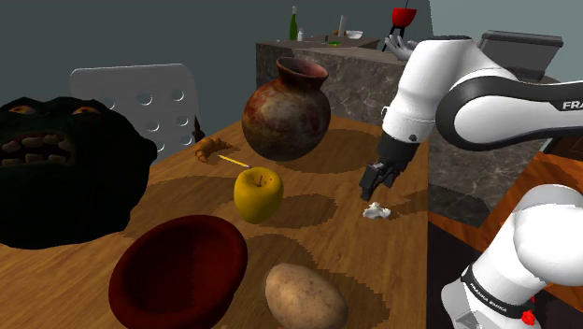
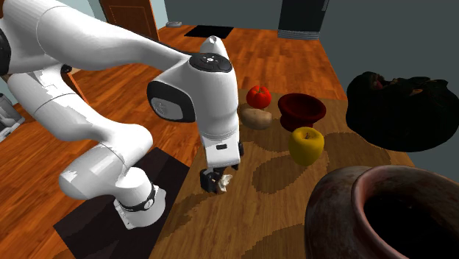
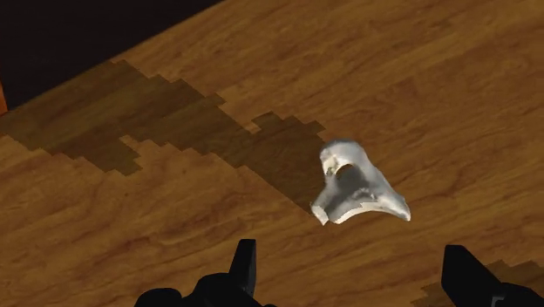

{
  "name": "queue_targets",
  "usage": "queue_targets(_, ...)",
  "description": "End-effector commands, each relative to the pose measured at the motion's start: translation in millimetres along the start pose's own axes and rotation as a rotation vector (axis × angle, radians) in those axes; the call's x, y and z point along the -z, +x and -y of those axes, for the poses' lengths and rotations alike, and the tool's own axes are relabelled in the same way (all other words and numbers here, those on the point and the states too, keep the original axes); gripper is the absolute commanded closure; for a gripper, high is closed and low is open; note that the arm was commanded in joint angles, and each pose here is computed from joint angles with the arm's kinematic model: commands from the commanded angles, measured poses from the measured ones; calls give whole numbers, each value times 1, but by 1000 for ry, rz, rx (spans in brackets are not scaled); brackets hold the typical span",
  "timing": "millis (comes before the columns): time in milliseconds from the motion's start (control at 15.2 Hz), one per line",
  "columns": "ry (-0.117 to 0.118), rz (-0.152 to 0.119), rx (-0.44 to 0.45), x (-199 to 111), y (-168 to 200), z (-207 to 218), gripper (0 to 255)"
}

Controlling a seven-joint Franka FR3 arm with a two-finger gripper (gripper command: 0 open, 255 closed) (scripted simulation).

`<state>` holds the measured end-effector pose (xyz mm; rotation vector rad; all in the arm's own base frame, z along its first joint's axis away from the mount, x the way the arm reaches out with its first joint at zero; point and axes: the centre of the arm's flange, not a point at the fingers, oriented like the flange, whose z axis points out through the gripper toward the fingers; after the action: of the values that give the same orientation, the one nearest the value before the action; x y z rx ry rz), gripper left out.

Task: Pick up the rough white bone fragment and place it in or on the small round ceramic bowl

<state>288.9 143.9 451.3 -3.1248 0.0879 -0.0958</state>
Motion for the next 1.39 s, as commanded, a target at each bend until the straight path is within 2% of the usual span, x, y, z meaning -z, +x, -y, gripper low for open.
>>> queue_targets(0, 0, -4, -1, -12, -1, 3, 0)
queue_targets(330, 0, -4, -1, -36, -1, 3, 0)
queue_targets(858, 0, -4, -1, -36, -1, 3, 0)
queue_targets(924, 0, -4, -1, -36, -1, 3, 255)
queue_targets(1320, 0, -4, -1, -36, -1, 3, 255)
